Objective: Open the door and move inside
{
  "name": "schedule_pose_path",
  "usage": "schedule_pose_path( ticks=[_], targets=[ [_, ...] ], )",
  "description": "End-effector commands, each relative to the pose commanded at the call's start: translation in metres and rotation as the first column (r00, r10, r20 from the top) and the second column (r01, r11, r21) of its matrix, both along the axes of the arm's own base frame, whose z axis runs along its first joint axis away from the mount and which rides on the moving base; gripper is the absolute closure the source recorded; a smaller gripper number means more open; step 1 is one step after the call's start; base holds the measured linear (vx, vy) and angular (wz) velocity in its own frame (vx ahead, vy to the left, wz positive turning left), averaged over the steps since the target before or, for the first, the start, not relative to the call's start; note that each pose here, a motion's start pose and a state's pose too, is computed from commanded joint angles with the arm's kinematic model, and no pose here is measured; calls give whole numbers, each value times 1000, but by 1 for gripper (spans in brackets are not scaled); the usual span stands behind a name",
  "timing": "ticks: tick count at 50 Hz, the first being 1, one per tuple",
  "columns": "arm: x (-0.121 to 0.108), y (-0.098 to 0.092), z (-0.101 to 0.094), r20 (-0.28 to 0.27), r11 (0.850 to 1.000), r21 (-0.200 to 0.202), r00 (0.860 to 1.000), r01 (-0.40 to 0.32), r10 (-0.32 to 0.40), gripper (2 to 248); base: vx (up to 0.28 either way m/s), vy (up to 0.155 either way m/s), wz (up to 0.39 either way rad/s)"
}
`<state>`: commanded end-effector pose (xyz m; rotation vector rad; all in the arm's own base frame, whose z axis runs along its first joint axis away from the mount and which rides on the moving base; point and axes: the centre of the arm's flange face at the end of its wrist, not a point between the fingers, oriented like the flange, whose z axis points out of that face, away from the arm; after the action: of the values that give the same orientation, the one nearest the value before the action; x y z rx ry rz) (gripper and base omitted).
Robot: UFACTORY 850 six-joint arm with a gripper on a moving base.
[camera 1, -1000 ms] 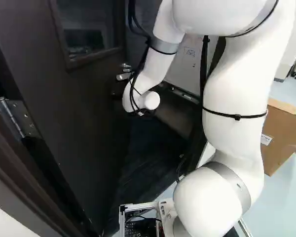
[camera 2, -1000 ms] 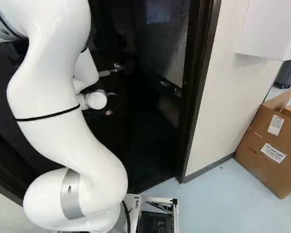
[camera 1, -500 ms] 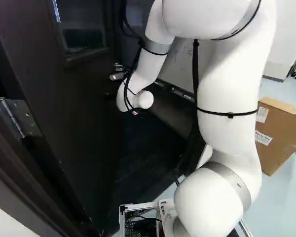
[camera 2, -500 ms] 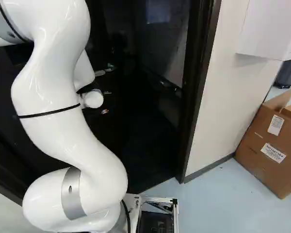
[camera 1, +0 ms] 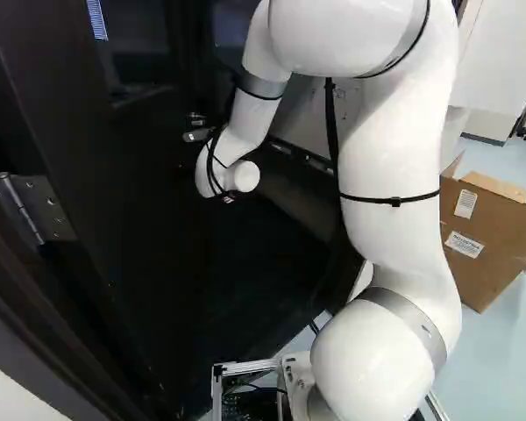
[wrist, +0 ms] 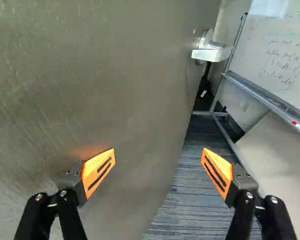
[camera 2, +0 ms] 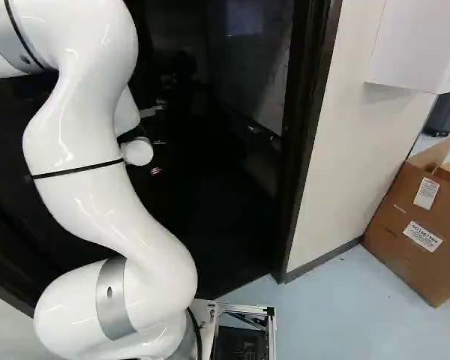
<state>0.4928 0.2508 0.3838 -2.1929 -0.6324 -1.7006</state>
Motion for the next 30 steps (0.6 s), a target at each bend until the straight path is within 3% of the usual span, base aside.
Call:
schedule_pose_path(
  ticks=[30],
  targets=[
    [13, 49, -4, 13, 999, 21, 999, -43, 42, 3, 0, 0, 0]
  ],
)
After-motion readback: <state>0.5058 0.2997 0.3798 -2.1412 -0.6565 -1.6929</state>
